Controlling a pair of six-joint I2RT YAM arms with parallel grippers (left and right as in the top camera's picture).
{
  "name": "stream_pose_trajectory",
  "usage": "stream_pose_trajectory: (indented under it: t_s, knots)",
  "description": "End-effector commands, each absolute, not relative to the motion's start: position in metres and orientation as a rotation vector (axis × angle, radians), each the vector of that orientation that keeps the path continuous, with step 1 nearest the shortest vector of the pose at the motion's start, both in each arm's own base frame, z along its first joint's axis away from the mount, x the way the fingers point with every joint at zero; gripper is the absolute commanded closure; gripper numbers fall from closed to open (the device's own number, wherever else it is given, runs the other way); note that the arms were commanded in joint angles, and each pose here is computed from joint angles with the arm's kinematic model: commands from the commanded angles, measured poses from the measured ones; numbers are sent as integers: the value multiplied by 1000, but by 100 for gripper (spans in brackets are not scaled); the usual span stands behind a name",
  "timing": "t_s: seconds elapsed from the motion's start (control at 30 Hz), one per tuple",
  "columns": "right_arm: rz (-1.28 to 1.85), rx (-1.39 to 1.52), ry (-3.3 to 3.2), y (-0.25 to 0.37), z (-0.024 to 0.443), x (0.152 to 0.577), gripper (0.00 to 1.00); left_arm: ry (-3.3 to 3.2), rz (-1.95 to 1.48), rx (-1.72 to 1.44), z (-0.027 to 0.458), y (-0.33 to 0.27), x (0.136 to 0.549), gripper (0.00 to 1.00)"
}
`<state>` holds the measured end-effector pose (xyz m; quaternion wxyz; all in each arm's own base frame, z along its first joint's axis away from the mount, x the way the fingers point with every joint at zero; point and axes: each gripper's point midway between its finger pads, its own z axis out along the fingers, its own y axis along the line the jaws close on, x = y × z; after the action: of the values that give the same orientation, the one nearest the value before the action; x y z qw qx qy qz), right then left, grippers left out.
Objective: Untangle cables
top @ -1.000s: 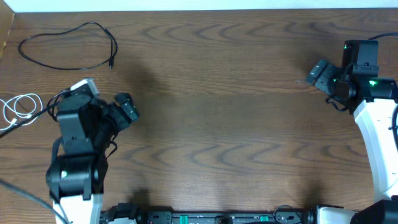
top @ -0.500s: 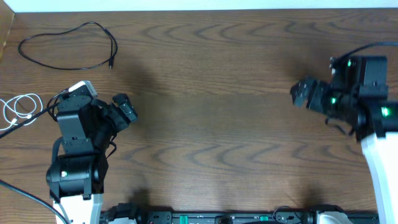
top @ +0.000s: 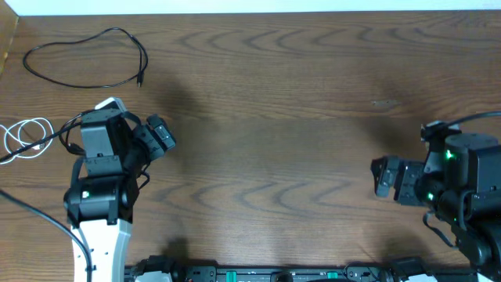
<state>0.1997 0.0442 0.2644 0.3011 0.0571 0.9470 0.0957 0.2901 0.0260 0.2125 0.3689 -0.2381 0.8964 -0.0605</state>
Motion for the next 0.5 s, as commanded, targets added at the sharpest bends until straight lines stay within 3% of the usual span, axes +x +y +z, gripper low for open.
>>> stream_pose_trajectory:
  t_s: [0.0,0.47]
  knots:
    - [219,133,2549,41,258,193,1,2319,-132,-604,210,28,295,2]
    - [96,115,2510,27,262,201,1,2433,-110,-632,177,29,304,2]
